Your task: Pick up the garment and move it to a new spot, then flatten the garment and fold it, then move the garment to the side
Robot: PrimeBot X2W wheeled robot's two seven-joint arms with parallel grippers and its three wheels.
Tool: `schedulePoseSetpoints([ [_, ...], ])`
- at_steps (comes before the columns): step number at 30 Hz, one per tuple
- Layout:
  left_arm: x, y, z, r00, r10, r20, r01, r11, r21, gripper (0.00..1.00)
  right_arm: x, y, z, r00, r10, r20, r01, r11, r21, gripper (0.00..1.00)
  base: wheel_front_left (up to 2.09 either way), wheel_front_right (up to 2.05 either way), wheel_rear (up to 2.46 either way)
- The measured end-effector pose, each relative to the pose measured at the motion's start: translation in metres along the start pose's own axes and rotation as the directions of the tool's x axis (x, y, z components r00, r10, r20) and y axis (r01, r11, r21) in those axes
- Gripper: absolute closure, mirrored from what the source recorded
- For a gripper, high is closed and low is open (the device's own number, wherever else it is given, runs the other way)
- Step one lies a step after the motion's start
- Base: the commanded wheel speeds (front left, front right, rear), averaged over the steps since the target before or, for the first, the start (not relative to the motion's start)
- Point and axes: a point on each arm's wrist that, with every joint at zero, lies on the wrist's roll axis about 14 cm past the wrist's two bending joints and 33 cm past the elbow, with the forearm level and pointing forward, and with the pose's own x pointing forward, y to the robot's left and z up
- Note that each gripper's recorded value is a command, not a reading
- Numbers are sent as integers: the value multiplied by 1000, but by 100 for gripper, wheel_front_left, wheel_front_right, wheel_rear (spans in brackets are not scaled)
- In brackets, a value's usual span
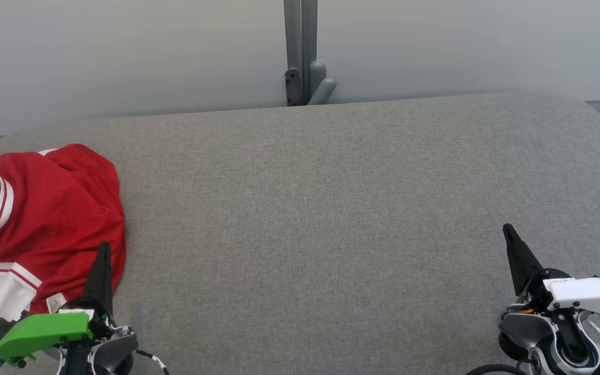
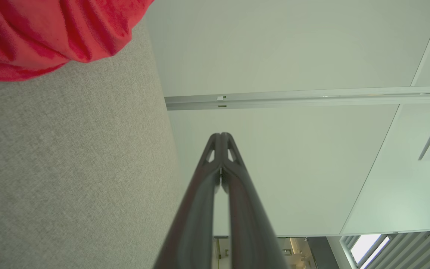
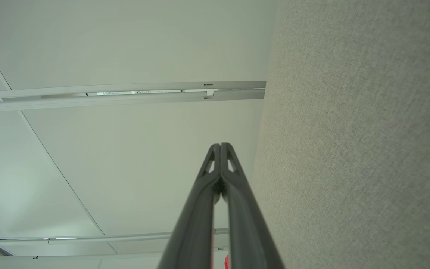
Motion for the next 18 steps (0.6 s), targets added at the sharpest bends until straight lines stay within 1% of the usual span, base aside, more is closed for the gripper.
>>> schedulePoseSetpoints([
  [18,0,0,0,1000,0,0,0,1000,0,100,0,0,0,1000,0,0,0,1000,0,100,0,0,0],
])
